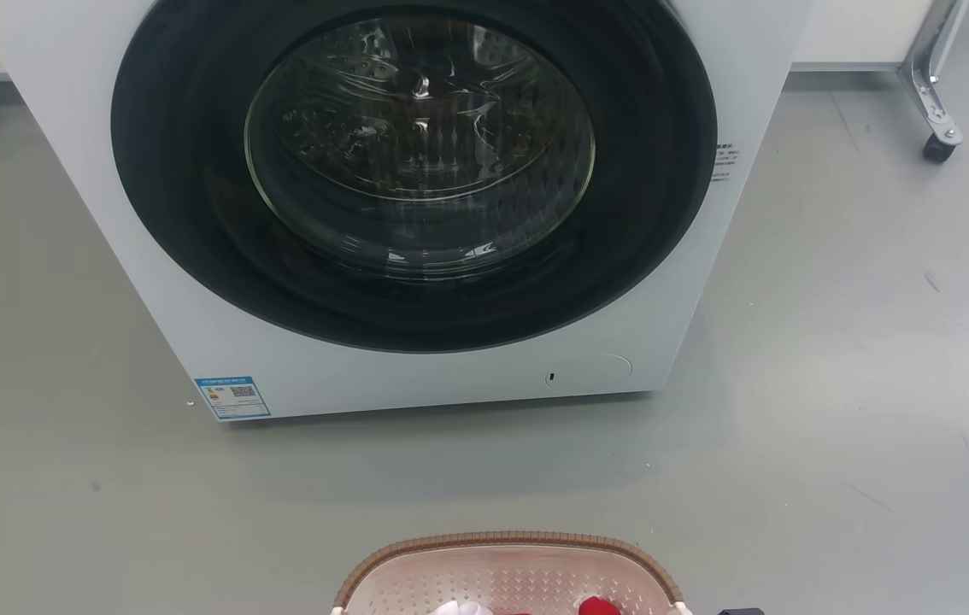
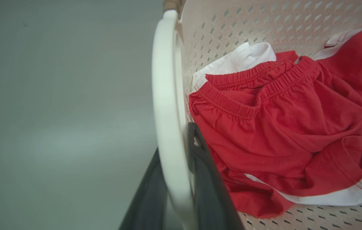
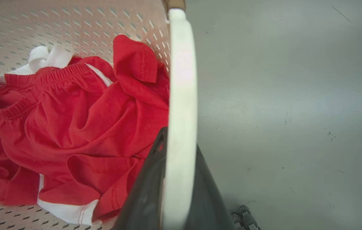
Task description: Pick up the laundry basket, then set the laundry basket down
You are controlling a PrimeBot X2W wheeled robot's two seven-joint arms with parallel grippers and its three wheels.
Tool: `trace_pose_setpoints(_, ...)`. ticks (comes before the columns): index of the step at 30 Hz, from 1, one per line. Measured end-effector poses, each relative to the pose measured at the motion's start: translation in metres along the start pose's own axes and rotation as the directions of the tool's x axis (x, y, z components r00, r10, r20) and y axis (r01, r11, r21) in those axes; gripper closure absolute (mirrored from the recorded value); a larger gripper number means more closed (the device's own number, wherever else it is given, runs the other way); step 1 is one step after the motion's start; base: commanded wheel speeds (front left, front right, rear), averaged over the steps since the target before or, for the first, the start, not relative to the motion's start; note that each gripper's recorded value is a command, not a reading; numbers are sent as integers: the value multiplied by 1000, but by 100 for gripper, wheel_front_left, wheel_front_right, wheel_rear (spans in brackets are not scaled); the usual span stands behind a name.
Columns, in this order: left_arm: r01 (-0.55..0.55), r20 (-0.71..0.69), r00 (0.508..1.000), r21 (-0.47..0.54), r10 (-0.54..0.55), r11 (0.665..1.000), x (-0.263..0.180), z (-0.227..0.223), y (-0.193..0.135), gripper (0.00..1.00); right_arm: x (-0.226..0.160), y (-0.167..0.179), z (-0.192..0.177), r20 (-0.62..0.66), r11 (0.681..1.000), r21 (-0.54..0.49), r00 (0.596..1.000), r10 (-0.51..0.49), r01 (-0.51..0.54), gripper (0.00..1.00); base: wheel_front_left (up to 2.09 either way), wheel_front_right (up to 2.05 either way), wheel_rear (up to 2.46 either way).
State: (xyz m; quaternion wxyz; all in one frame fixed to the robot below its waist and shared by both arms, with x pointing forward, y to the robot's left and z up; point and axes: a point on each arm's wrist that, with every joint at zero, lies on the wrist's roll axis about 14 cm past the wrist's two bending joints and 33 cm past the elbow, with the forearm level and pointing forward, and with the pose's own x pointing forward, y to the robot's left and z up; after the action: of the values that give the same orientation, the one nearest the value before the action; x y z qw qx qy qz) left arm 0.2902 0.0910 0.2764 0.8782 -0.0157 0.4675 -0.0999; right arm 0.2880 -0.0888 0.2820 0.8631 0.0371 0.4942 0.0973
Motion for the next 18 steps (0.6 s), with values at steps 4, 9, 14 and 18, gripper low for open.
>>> trace_pose_setpoints(4,-1,-5,1000,3,1,1000,0,-1,0,100,0,2,0,-1,1000,2,1000,6,-6,100,0,0,0)
trace_pose_setpoints(9,-3,-12,1000,4,3,1000,1,-3,1,100,1,4,-1,-6,1000,11,1000,13,-13,100,0,0,0)
trace_pose_setpoints(14,-8,-19,1000,1,8,1000,3,-3,3,100,2,5,-2,-11,1000,13,1000,20,-20,100,0,0,0)
trace_pose_setpoints(18,-10,-16,1000,5,10,1000,9,5,4,100,6,4,6,-7,1000,21,1000,21,-21,100,0,0,0)
